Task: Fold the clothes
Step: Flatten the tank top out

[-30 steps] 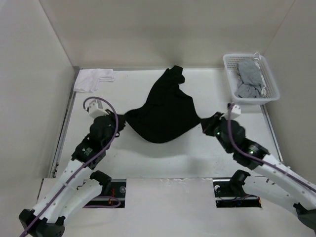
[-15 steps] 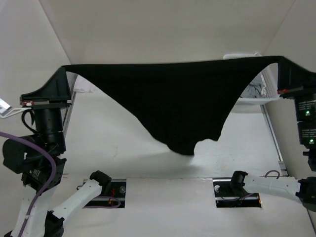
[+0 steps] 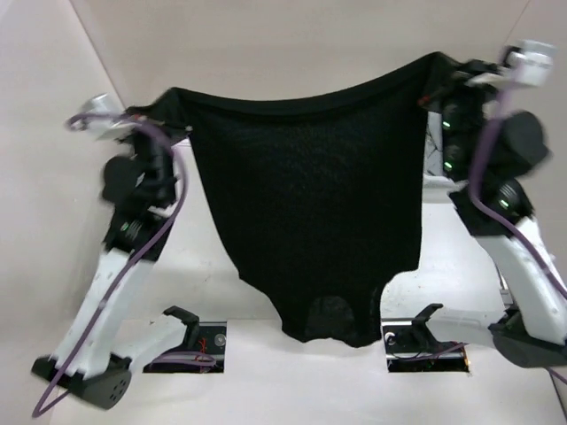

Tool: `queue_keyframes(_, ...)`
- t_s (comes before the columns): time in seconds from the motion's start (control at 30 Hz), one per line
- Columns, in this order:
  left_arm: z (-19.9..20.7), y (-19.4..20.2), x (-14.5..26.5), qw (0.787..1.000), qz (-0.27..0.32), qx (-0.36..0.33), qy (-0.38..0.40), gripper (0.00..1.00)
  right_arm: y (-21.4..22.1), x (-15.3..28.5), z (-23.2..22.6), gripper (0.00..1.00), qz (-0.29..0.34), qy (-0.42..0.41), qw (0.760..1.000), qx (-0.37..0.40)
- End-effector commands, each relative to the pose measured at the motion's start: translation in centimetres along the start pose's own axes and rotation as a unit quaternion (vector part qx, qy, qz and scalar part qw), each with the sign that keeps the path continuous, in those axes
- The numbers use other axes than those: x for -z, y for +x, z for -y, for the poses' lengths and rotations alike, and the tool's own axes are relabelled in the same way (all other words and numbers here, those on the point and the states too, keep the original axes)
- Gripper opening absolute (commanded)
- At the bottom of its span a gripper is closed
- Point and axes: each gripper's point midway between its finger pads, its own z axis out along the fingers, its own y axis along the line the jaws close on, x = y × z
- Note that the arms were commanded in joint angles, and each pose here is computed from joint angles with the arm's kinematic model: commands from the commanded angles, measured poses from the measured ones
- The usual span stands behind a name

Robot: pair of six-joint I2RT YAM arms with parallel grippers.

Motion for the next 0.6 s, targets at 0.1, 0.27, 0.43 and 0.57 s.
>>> queue_keyframes(0.1, -6.2, 7.9, -7.1, 0.997, -0.057, -0.01, -0.06, 0.02, 11.3, -6.8, 0.2, 0.02, -0.094, -0.031, 0.994, -0.04)
queue_keyframes(0.27, -4.7, 5.7, -11.0, 0.998, -0.045, 0.007, -0.046, 0.02, 11.7, -11.1, 1.1, 0.02, -0.102, -0.025, 0.993, -0.051)
queue_keyframes(0.43, -1.0, 0.1, -11.3, 1.0, 0.0, 0.01, -0.007, 0.02, 6.4, -12.2, -0.6, 0.02, -0.068, -0.047, 0.994, -0.067)
queue_keyframes(0.57, 0.4, -3.3, -10.0, 1.0, 0.027, 0.008, 0.011, 0.02, 3.1, -11.5, -1.1, 0.02, -0.047, -0.056, 0.995, -0.069)
